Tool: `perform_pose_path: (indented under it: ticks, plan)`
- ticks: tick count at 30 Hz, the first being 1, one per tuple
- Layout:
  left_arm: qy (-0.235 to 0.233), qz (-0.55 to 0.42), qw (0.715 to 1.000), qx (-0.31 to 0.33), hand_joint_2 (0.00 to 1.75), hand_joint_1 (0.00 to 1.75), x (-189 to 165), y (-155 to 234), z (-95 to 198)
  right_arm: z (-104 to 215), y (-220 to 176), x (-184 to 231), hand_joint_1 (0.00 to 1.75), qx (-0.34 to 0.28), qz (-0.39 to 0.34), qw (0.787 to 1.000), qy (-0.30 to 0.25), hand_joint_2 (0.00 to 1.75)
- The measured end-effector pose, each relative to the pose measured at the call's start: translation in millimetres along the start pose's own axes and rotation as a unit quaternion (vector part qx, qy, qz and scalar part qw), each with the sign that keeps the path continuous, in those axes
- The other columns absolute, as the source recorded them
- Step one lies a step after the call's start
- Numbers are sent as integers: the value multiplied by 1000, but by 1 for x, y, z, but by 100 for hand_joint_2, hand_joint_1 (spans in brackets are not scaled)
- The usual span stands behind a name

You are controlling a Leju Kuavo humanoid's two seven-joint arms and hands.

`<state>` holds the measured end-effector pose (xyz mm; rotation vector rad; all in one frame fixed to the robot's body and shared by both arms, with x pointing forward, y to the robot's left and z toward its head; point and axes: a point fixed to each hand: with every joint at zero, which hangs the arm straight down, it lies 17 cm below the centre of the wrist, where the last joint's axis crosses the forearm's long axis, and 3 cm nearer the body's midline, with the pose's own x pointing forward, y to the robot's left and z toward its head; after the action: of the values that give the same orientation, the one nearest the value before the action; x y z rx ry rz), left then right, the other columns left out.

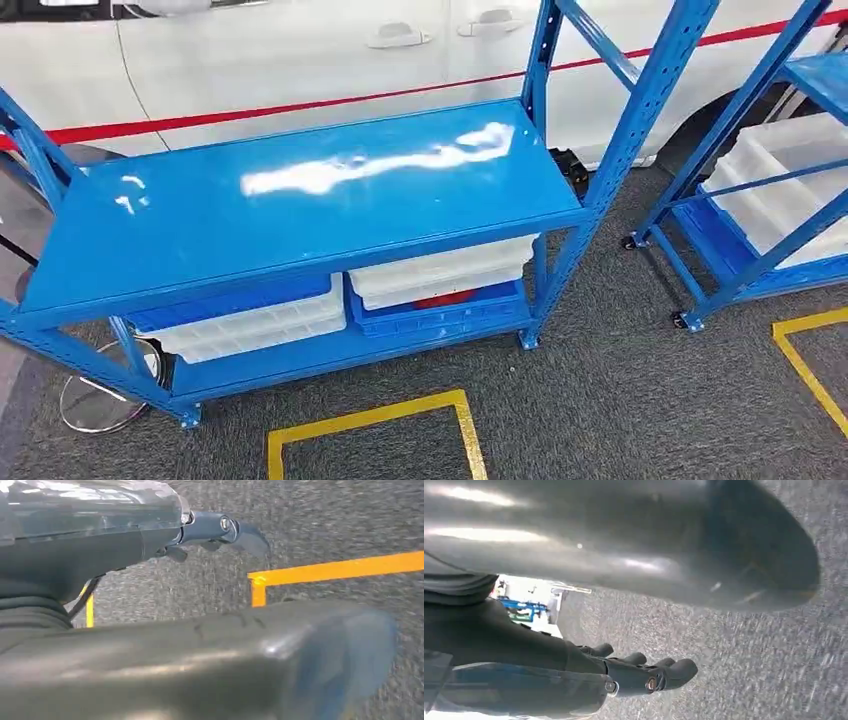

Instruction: Take the parts from the cabinet and place them on the table.

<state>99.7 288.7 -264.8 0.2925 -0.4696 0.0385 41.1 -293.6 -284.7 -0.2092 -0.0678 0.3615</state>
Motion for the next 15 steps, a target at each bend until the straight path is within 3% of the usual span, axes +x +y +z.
perform_pose_path:
  ticks: [1,2,10,11,12,13,15]
  plan:
    - [1,1,1000,-1,0,0,0,-2,1,0,-1,0,0,-1,0,1000,0,0]
    - [4,1,1000,0,0,0,0,-2,0,0,-2,-1,0,-2,0,1000,0,175]
    - [29,-5,999,12,0,0,-9,1,0,-1,-2,-2,0,-5,-2,1000,0,175]
    - [30,-6,999,13,175,0,-9,3,0,0,1,-1,0,-2,-2,1000,-1,175]
    - [30,-6,999,14,175,0,-8,3,-1,0,2,0,0,-1,-2,1000,-1,175]
    - [29,-6,999,14,175,0,-8,3,-1,1,2,2,0,-2,-3,1000,-3,0]
    - [32,-5,999,14,175,0,-8,3,-1,0,0,2,0,-6,-8,1000,-3,0]
